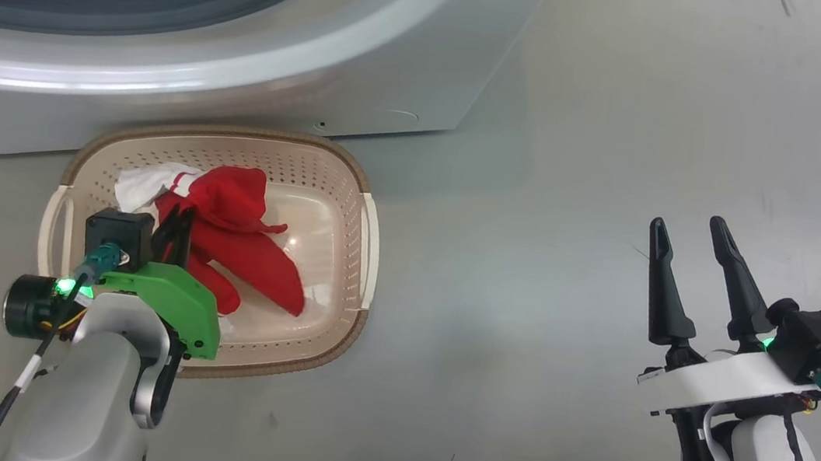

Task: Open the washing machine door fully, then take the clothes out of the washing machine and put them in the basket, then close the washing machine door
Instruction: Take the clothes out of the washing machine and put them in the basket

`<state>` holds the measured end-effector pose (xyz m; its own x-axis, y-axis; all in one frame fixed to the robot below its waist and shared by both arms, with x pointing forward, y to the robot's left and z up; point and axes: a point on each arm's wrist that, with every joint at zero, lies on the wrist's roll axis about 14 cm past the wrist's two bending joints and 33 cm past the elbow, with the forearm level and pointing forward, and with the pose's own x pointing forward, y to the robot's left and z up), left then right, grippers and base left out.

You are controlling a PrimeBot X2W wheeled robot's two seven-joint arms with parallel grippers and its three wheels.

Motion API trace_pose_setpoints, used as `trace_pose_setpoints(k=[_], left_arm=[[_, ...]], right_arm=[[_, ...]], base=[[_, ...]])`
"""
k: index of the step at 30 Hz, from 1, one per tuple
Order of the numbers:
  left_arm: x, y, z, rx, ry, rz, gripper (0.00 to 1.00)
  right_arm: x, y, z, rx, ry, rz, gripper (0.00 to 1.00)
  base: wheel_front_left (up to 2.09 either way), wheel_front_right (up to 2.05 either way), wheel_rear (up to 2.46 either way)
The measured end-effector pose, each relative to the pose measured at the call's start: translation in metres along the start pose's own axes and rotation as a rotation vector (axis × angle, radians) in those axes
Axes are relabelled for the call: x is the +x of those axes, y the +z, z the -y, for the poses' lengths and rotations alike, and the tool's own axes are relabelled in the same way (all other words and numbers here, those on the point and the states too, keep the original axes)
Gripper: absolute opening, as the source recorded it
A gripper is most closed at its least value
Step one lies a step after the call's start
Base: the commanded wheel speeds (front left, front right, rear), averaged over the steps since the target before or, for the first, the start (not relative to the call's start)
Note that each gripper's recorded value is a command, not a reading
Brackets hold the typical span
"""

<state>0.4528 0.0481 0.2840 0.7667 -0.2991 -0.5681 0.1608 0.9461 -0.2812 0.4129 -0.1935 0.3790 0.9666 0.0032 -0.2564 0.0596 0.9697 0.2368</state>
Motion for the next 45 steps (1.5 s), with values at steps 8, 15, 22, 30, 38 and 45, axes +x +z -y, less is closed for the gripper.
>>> trace_pose_setpoints(k=[8,15,22,30,38,45], left_arm=[[0.015,-0.048,-0.002,0.035,0.001,-0.181,0.0],[0.016,-0.073,-0.006,0.006,0.027,-0.291,0.94],[0.022,-0.066,-0.005,0.007,0.031,-0.272,1.0],[0.018,-0.048,-0.004,0.026,0.032,-0.185,1.0],[0.014,-0.001,0.004,0.048,-0.005,0.021,1.0],[0.004,0.049,0.012,0.057,-0.03,0.18,1.0]], right_arm=[[-0.003,-0.005,0.017,-0.011,-0.05,-0.019,1.0],[-0.002,-0.005,0.021,-0.014,-0.062,-0.02,1.0],[-0.003,-0.002,0.023,-0.007,-0.07,-0.015,1.0],[-0.004,0.007,0.023,-0.003,-0.07,0.015,1.0],[-0.001,0.016,0.018,-0.006,-0.05,0.04,1.0],[0.001,0.023,0.01,-0.031,-0.016,0.058,1.0]], base=[[0.0,0.0,0.0],[0.0,0.0,0.0],[0.0,0.0,0.0],[0.0,0.0,0.0],[0.0,0.0,0.0],[0.0,0.0,0.0]])
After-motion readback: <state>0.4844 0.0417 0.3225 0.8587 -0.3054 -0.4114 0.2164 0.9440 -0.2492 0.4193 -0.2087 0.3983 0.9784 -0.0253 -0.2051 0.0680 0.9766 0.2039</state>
